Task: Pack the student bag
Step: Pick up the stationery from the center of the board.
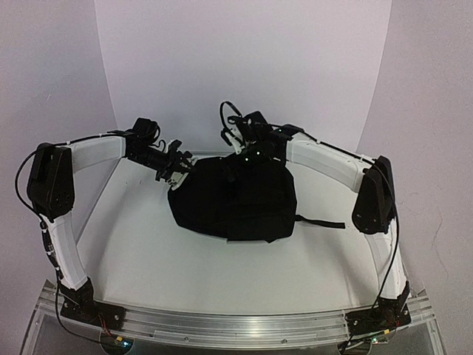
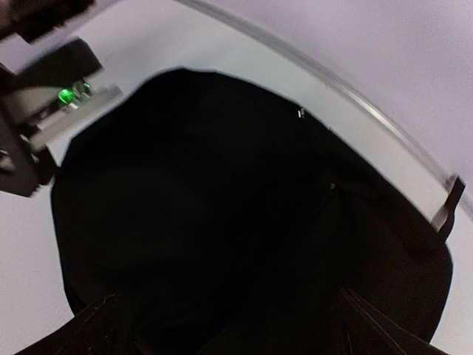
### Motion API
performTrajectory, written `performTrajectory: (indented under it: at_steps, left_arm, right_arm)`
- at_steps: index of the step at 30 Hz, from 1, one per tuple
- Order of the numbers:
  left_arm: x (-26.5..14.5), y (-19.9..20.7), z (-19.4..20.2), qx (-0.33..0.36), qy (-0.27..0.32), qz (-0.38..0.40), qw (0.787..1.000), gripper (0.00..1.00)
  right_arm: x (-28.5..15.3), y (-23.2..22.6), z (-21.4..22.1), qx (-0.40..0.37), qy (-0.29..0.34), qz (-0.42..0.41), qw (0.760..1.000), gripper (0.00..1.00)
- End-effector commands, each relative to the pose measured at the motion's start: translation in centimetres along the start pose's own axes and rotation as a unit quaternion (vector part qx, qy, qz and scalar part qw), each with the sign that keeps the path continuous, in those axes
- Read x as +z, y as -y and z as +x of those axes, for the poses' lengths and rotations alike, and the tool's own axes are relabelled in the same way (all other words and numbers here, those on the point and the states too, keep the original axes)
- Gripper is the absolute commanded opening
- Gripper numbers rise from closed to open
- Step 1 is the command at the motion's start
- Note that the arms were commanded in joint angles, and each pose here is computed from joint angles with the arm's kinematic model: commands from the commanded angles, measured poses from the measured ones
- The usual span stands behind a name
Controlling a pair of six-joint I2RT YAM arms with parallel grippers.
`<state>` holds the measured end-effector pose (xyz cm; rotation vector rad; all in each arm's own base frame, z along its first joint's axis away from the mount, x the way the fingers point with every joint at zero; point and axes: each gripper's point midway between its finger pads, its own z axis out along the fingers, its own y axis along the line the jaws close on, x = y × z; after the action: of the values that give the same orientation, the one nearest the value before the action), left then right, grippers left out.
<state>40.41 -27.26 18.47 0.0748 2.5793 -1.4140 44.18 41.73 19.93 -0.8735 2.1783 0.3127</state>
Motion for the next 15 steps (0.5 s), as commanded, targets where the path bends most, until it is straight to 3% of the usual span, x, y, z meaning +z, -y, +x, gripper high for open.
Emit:
performTrajectory:
  at_steps: [1, 3, 4, 7, 11, 15]
  left_arm:
    - [-0.5, 2.4, -1.1, 0.027, 0.007, 0.032, 0.999, 0.1]
    - [-0.4, 2.4, -1.2, 0.027, 0.004, 0.034, 0.999, 0.11]
    - [-0.3, 2.3, -1.2, 0.028, 0.0, 0.034, 0.999, 0.11]
    - [0.0, 2.4, -1.0, 0.035, -0.013, 0.043, 0.998, 0.1]
    - [1.2, 4.5, 0.2, 0.068, -0.052, 0.099, 0.991, 0.1]
    - [4.1, 6.4, 1.6, 0.095, -0.109, 0.137, 0.98, 0.1]
  right_arm:
    - [1.5, 2.6, 3.0, 0.066, -0.059, 0.081, 0.993, 0.95]
    - [2.7, 3.2, 4.4, 0.064, -0.08, 0.101, 0.99, 0.91]
    - [3.0, 3.5, 5.0, 0.062, -0.09, 0.11, 0.988, 0.84]
    - [3.1, 4.2, 5.8, 0.068, -0.103, 0.12, 0.985, 0.5]
    - [1.4, 5.1, 4.1, 0.089, -0.081, 0.104, 0.987, 0.15]
    - [-0.3, 6.2, 2.3, 0.107, -0.057, 0.092, 0.988, 0.1]
